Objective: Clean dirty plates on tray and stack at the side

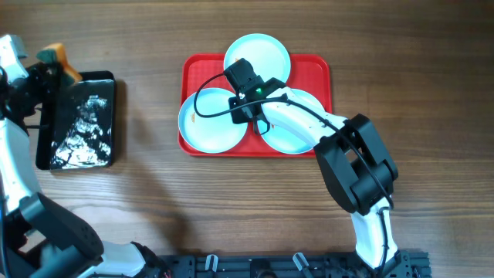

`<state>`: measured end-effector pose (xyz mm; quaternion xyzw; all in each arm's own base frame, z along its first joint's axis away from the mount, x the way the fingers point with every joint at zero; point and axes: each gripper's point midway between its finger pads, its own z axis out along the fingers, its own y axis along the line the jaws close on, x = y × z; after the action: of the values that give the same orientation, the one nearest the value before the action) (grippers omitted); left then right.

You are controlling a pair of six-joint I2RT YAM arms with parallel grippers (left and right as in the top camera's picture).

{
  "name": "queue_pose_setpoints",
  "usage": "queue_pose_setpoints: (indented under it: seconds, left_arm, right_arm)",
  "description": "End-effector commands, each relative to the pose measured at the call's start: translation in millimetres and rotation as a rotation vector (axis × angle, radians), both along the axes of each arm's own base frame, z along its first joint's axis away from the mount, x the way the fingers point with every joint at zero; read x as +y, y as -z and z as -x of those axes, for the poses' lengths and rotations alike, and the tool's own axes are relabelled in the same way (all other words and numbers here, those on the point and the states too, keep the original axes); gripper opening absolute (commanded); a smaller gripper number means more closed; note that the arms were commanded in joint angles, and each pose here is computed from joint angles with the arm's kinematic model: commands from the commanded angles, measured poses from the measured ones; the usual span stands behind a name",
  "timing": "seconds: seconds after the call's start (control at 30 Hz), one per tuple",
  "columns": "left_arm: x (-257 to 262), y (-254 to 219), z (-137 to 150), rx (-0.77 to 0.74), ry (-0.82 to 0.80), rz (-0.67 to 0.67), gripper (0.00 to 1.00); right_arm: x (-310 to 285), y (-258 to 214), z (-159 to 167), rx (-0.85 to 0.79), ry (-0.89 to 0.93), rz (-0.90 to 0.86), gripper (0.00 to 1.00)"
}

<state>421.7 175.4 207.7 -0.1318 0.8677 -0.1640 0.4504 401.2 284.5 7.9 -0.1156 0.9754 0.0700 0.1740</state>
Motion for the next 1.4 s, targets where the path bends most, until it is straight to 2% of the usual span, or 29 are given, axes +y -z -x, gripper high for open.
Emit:
queue_pose_setpoints:
  seconds: [0.0,0.07,0.1,0.2,0.3,0.37,0.43,0.47,0.53,0.6,0.67,0.7,0.77,0.83,0.87,0.97,1.0,1.03,1.07,1.17,1.23,1.3,1.33,1.37]
  left_arm:
    - [3,110,24,0.262,-0.054,0.07,0.04]
    - [0,121,27,0.279,-0.046,0.101,0.04]
    - [-3,105,23,0.222,-0.018,0.123,0.04]
    - [-13,2,6,-0.097,0.091,0.182,0.04]
    - [-14,-55,9,-0.233,0.092,0.111,0.04]
    - [-4,-42,12,-0.176,0.028,0.076,0.04]
    - [18,30,27,0.041,-0.08,-0.002,0.04]
    - [23,66,32,0.125,-0.113,0.025,0.04]
    - [14,76,30,0.114,-0.065,0.12,0.04]
    - [-4,12,15,-0.117,0.072,0.209,0.04]
    - [-11,-48,10,-0.274,0.129,0.245,0.04]
    - [-17,-86,12,-0.368,0.164,0.218,0.04]
    - [-25,-124,20,-0.461,0.186,0.138,0.04]
    - [-24,-121,21,-0.448,0.175,0.138,0.04]
    - [-18,-102,19,-0.396,0.143,0.134,0.04]
    - [4,4,25,-0.09,0.055,0.065,0.04]
    - [6,40,29,0.007,0.056,0.09,0.04]
    - [5,56,31,0.041,0.058,0.138,0.04]
    - [-3,44,29,-0.035,0.126,0.212,0.04]
    - [-10,-54,21,-0.319,0.24,0.341,0.04]
    - [-15,-101,23,-0.421,0.274,0.314,0.04]
    - [-16,-116,25,-0.46,0.276,0.259,0.04]
    - [-13,-110,24,-0.438,0.243,0.276,0.04]
    - [-2,-87,19,-0.365,0.143,0.304,0.04]
  right_arm:
    - [-4,16,9,0.038,0.0,0.03,0.08]
    - [-5,17,10,0.044,-0.001,0.035,0.08]
    - [-5,17,11,0.048,-0.001,0.038,0.07]
    - [-6,17,11,0.048,-0.001,0.039,0.07]
    - [-4,17,9,0.039,-0.001,0.031,0.07]
    - [-4,17,9,0.039,-0.001,0.031,0.07]
    - [-4,17,10,0.043,-0.001,0.034,0.07]
    - [-5,17,10,0.043,-0.001,0.034,0.07]
    - [-5,17,10,0.043,-0.001,0.035,0.07]
    - [-5,17,10,0.043,-0.001,0.035,0.07]
    - [-4,17,10,0.042,-0.001,0.034,0.07]
    - [-4,16,9,0.037,-0.001,0.03,0.07]
    - [-2,16,7,0.03,-0.001,0.025,0.07]
    - [-2,16,7,0.031,-0.001,0.026,0.08]
    - [-3,16,7,0.032,-0.001,0.026,0.08]
    - [-4,17,9,0.041,-0.001,0.033,0.08]
    - [-4,17,10,0.041,-0.001,0.033,0.08]
    - [-4,17,9,0.04,-0.001,0.033,0.08]
    - [-4,17,9,0.04,-0.001,0.033,0.08]
    - [-4,17,9,0.038,-0.008,0.035,0.08]
    - [-2,16,7,0.028,-0.009,0.027,0.08]
    - [-2,15,6,0.026,-0.008,0.025,0.08]
    - [-2,16,7,0.027,-0.008,0.026,0.08]
    - [-2,16,7,0.027,-0.008,0.026,0.09]
